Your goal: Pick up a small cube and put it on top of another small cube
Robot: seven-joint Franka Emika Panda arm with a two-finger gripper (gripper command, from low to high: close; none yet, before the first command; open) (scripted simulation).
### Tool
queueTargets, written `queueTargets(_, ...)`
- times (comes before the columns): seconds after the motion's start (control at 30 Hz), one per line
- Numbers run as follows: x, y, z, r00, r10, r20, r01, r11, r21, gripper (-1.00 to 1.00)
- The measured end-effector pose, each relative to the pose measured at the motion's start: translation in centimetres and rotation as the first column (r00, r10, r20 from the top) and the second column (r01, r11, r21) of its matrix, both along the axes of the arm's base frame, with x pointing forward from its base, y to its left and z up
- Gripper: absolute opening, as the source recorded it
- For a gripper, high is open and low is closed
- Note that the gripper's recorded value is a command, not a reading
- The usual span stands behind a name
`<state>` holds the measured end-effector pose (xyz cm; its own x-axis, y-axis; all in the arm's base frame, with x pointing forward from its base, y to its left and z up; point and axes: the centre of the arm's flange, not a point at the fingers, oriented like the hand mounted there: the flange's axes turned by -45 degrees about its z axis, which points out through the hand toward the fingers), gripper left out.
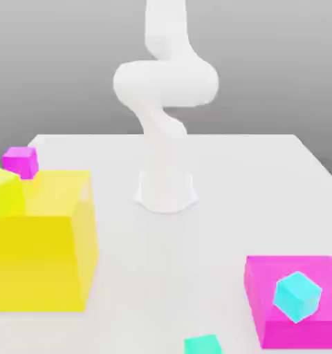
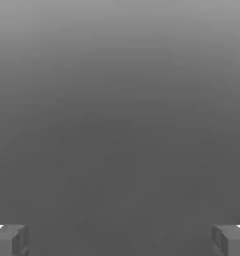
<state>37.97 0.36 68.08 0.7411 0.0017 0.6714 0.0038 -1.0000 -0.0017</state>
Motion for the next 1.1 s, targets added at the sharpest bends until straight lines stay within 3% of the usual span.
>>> queueTargets(0.23, 8.0, 1.3, -10.0, 0.983, 0.042, -0.181, -0.046, 0.999, -0.020, 0.00)
queueTargets(0.5, 13.8, 2.9, -23.2, 0.923, 0.087, -0.376, -0.106, 0.994, -0.029, 0.00)
queueTargets(0.93, 14.7, 5.4, -46.8, 0.741, 0.151, -0.654, -0.205, 0.979, -0.007, 0.00)
queueTargets(1.07, 14.5, 5.6, -52.8, 0.726, 0.154, -0.670, -0.211, 0.977, -0.004, 0.00)
queueTargets(1.1, 14.5, 5.6, -54.1, 0.725, 0.154, -0.671, -0.212, 0.977, -0.004, -1.00)
